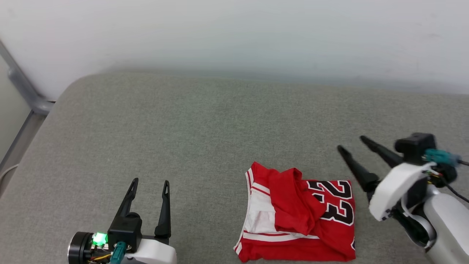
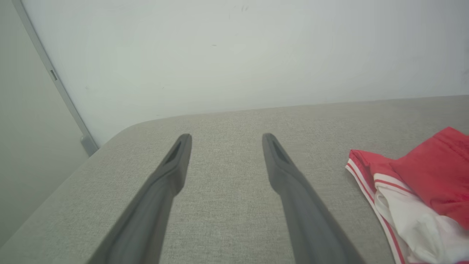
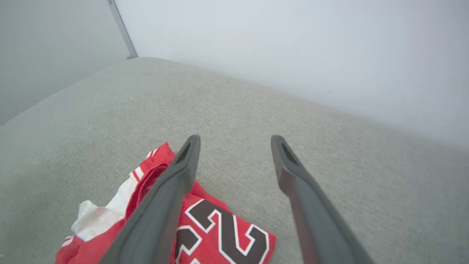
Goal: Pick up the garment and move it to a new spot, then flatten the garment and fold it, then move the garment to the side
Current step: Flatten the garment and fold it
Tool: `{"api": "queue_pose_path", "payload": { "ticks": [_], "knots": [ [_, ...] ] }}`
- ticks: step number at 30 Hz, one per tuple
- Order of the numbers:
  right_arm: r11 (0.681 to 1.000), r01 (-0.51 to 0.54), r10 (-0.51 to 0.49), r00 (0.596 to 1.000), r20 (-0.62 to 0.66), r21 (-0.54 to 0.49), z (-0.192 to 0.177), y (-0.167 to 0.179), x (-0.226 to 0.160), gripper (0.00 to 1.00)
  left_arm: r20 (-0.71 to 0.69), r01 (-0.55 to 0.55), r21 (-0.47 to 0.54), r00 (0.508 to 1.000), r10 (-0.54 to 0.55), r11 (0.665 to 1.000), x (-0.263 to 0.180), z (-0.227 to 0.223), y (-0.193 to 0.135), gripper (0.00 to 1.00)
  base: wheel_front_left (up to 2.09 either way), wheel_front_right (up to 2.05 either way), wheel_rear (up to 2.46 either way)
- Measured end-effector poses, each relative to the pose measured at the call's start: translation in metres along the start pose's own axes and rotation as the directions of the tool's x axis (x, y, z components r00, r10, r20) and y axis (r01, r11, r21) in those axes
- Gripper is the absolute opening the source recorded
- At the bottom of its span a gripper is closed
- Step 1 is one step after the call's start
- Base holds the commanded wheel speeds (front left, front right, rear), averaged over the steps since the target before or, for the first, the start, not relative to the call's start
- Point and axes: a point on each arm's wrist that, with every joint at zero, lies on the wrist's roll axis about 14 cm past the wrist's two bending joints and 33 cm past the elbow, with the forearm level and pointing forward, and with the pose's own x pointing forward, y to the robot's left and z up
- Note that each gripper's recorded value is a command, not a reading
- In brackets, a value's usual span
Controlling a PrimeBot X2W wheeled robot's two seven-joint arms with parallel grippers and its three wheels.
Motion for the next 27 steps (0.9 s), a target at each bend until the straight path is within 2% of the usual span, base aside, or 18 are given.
{"api": "queue_pose_path", "payload": {
  "ticks": [3,6,14,21,27],
  "knots": [
    [0.996,0.093,-0.091,0.990,0.110,-0.011,0.014,-0.023,-0.018,1.00,0.009,0.015,-0.001,1.000,-0.015,1.000,0.000,0.003,-0.004,1.00,0.00,0.00,0.00],
    [0.983,0.181,-0.177,0.962,0.207,-0.001,0.024,-0.040,-0.038,1.00,0.013,0.028,-0.005,1.000,-0.028,1.000,-0.002,0.004,-0.009,1.00,0.00,0.00,0.00],
    [0.941,0.337,-0.328,0.875,0.356,0.040,0.026,-0.051,-0.086,1.00,0.031,0.051,-0.006,0.998,-0.051,0.999,-0.004,0.009,-0.016,1.00,0.00,0.00,0.00],
    [0.913,0.399,-0.402,0.836,0.373,0.089,0.012,-0.040,-0.111,1.00,0.040,0.054,-0.001,0.998,-0.054,0.999,-0.008,0.012,-0.015,1.00,0.00,0.00,0.00],
    [0.896,0.428,-0.442,0.827,0.348,0.121,-0.005,-0.030,-0.124,1.00,0.036,0.053,0.002,0.998,-0.053,0.999,-0.012,0.011,-0.014,1.00,0.00,0.00,0.00]
  ]
}}
